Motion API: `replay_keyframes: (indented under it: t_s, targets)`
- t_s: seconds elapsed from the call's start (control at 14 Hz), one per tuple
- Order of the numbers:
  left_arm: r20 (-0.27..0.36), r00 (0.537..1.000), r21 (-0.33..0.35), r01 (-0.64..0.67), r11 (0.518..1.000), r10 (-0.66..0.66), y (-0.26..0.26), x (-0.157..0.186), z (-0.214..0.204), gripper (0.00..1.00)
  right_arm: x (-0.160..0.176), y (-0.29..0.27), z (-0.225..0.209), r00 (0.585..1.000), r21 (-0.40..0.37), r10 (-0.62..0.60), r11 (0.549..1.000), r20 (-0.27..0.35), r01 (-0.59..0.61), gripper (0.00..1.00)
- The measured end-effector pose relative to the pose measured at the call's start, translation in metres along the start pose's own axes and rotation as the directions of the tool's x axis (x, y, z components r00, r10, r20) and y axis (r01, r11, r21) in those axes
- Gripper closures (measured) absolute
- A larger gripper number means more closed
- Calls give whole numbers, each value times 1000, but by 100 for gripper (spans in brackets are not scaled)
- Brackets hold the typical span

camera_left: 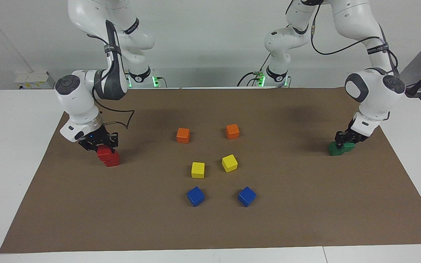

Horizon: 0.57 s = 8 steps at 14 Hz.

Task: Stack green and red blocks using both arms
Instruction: 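Stack the green cube on green with the left gripper while the right stacks red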

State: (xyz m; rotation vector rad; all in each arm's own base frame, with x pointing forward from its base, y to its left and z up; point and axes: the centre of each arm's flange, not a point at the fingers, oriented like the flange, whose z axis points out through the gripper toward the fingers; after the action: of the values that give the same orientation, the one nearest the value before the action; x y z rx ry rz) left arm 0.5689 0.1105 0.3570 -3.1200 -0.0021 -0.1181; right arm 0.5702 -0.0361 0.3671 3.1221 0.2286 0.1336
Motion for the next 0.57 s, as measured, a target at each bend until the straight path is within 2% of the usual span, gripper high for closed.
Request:
replay_keyframes:
  t_s: [0.21, 0.36, 0.57]
  targets:
    - [1, 1000, 0, -2, 1000, 2, 0, -1, 0, 45, -1, 1, -1, 1000, 3, 1, 1000, -2, -1, 45]
    - [12, 1000, -3, -7, 1000, 7, 0, -4, 5, 30, -1, 1, -1, 1000, 3, 1, 1000, -2, -1, 45]
    - [20, 1000, -4, -8, 1000, 8, 0, -7, 8, 0, -3, 0, 0, 1000, 4, 2, 1000, 1, -2, 45]
